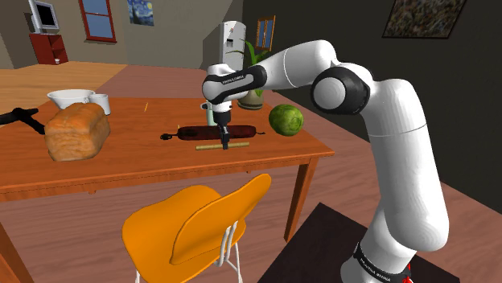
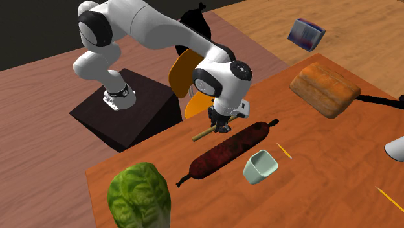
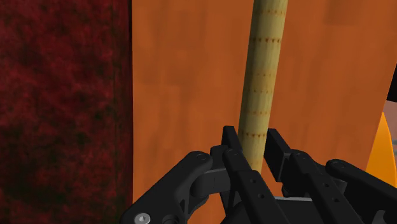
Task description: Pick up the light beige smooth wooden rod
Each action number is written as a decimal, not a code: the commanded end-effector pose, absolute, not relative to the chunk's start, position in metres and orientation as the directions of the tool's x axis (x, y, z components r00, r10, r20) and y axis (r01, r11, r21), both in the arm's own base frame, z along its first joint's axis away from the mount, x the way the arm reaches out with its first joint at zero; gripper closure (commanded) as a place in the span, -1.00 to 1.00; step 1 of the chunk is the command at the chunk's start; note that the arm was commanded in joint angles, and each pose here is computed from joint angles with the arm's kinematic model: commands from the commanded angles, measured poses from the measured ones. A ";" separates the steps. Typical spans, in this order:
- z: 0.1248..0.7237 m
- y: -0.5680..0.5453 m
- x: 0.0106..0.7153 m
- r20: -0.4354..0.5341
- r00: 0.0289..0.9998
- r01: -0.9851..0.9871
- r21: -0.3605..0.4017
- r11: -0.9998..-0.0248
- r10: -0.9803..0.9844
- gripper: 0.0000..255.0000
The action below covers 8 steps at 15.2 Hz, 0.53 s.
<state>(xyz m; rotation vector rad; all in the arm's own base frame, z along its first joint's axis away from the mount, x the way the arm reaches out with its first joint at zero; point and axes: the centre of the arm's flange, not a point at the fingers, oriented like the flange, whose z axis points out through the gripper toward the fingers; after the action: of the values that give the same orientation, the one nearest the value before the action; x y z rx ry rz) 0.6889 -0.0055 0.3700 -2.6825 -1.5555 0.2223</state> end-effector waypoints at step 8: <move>0.372 -0.004 0.689 -0.110 0.488 0.861 -0.106 -0.498 0.866 1.00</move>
<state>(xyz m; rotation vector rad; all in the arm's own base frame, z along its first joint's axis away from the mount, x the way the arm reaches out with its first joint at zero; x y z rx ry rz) 0.6888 -0.0051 0.3708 -2.6806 -1.5549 0.2260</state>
